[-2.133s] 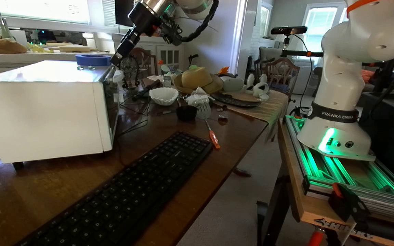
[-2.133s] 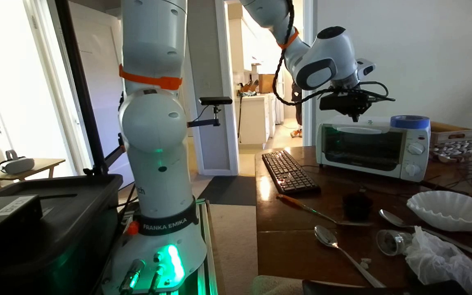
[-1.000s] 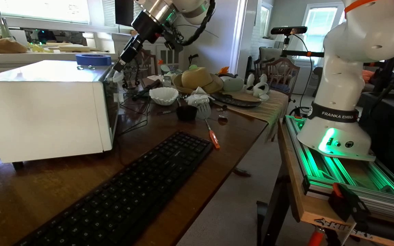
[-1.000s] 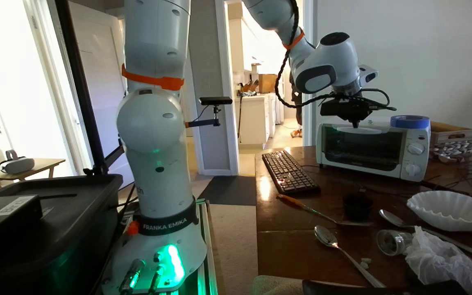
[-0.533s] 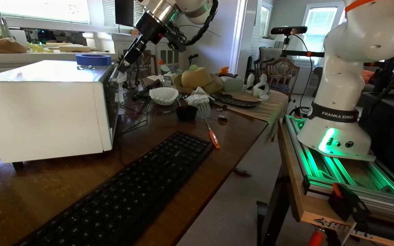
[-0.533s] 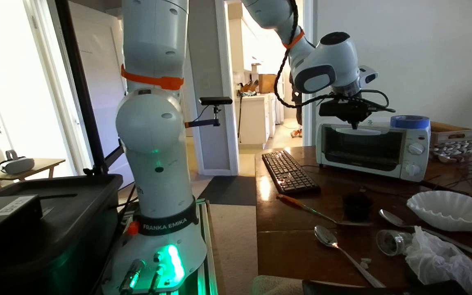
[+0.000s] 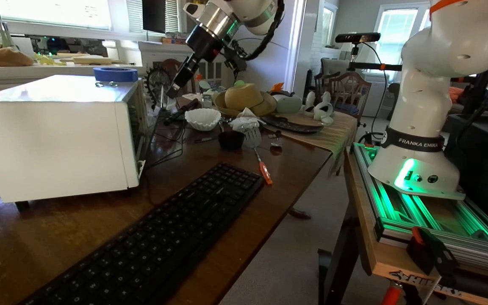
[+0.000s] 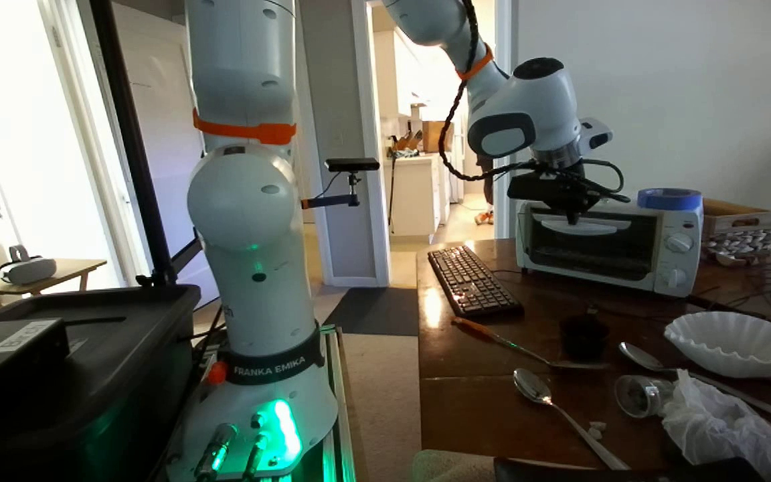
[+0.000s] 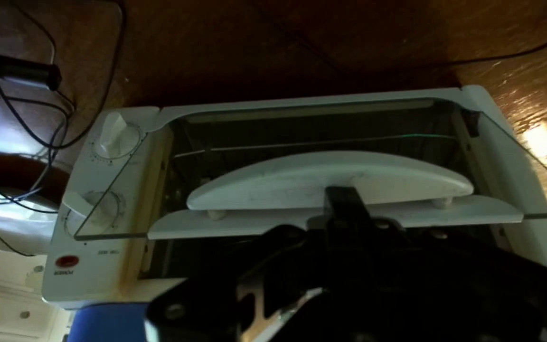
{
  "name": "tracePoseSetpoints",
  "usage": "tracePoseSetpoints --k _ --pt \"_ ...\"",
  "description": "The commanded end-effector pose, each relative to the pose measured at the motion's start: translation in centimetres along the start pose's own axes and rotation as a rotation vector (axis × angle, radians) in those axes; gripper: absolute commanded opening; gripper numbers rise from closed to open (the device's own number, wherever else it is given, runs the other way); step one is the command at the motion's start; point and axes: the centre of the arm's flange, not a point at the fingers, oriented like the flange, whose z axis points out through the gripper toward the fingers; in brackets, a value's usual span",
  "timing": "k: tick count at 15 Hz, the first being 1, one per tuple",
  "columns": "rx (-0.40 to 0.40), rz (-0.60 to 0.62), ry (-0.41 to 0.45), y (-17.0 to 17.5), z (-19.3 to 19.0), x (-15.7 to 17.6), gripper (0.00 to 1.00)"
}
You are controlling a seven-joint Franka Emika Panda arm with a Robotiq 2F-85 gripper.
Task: Open the oven door.
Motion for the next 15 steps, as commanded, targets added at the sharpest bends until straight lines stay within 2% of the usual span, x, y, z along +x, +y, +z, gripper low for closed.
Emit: tracePoseSetpoints --k 1,6,10,13,15 --pt "0.061 0.033 -0.062 -1.5 1.0 -4.3 0.0" --pt "0.091 0.081 -0.121 -2.2 2.1 -7.9 0.0" --pt "0.147 0.111 -0.18 -3.7 3.3 -10.2 0.0" --pt "0.15 0.114 -0.198 -4.2 3.0 -10.2 0.0" --pt "0.145 0.087 -0.199 -4.1 1.4 -9.2 0.0"
